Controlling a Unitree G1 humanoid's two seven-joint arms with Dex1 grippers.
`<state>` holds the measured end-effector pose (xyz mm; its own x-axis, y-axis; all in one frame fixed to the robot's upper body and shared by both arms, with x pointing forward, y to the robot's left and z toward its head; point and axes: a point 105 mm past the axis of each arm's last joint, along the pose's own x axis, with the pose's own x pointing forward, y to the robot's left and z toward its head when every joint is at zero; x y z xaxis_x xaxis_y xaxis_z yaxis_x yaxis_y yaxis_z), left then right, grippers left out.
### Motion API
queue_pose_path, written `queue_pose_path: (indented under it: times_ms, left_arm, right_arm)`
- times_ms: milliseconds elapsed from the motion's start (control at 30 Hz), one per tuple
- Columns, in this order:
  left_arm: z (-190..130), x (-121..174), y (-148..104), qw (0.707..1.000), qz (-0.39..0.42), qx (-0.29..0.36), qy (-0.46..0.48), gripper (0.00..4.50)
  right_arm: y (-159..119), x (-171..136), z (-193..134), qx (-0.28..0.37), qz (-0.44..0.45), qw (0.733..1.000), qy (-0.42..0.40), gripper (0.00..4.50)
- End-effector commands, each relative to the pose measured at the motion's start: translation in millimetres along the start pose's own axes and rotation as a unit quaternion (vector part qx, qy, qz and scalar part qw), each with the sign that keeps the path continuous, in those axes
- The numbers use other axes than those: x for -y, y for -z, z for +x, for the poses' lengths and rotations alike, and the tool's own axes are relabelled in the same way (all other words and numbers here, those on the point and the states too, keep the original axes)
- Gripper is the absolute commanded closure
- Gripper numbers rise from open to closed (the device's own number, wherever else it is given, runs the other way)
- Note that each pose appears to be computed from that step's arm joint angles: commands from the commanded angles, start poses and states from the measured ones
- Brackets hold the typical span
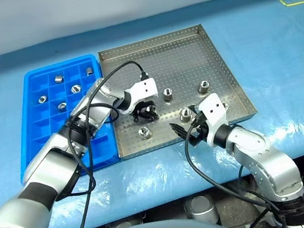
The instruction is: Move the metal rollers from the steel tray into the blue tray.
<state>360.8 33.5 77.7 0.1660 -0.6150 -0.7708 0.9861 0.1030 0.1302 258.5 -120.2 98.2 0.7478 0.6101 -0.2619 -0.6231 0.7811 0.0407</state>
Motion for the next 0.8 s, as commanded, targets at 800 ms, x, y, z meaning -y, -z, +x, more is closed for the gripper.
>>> queue_pose_path:
  times_ms: [800]
  left_arm:
    - [-191, 9, 105, 0.693, -0.288, 0.223, -0.622, 2.81]
  right_arm:
    - [-63, -87, 81, 0.1, -0.105, 0.973, -0.182, 0.0]
